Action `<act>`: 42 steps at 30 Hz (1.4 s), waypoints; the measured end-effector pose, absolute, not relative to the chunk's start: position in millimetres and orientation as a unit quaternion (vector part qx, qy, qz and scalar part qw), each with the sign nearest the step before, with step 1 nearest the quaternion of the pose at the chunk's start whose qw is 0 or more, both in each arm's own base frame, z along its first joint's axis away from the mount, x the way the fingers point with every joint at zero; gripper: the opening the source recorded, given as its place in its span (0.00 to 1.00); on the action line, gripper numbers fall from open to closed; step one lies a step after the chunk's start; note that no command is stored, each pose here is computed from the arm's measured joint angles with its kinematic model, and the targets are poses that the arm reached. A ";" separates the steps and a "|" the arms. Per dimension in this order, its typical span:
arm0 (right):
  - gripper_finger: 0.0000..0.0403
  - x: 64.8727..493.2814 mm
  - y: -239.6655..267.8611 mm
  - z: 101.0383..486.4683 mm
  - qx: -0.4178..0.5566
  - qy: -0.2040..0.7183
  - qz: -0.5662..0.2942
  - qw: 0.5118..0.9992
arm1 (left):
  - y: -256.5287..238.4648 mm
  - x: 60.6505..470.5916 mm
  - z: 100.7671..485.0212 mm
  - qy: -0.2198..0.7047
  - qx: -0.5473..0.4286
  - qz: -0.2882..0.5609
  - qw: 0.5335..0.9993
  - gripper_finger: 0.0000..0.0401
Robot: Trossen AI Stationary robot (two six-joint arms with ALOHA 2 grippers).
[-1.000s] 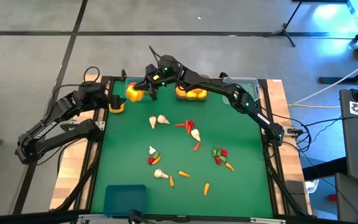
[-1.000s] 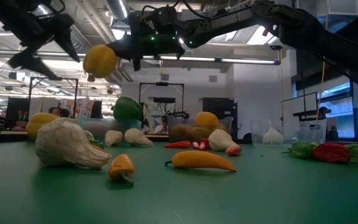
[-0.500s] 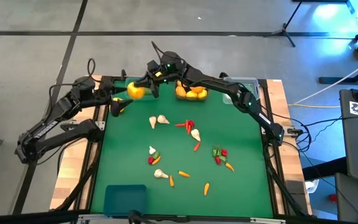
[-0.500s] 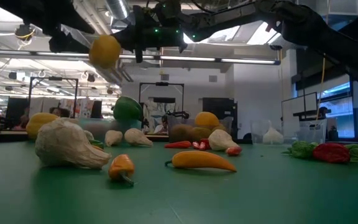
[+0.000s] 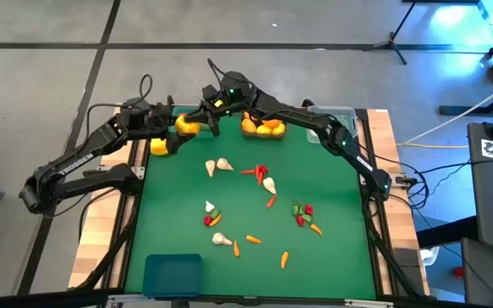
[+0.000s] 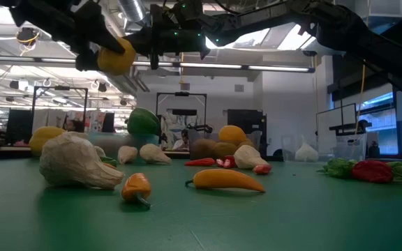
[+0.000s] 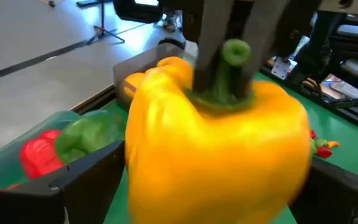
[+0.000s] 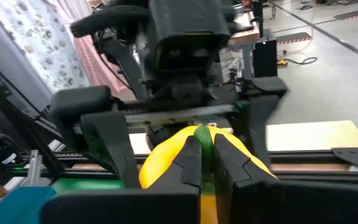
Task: Sort produce into baskets
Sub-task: Put the yellow bell pepper into the light blue bin
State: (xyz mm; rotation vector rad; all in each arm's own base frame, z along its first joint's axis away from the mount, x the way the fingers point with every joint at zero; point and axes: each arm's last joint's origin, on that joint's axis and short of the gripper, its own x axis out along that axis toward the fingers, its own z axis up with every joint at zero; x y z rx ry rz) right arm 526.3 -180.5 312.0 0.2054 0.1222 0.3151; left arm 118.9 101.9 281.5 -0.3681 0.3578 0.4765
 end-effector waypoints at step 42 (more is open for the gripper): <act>0.40 452.9 -249.2 387.4 0.127 0.012 0.147 0.981 | 156.3 143.6 238.5 0.259 -0.153 0.531 0.792 0.84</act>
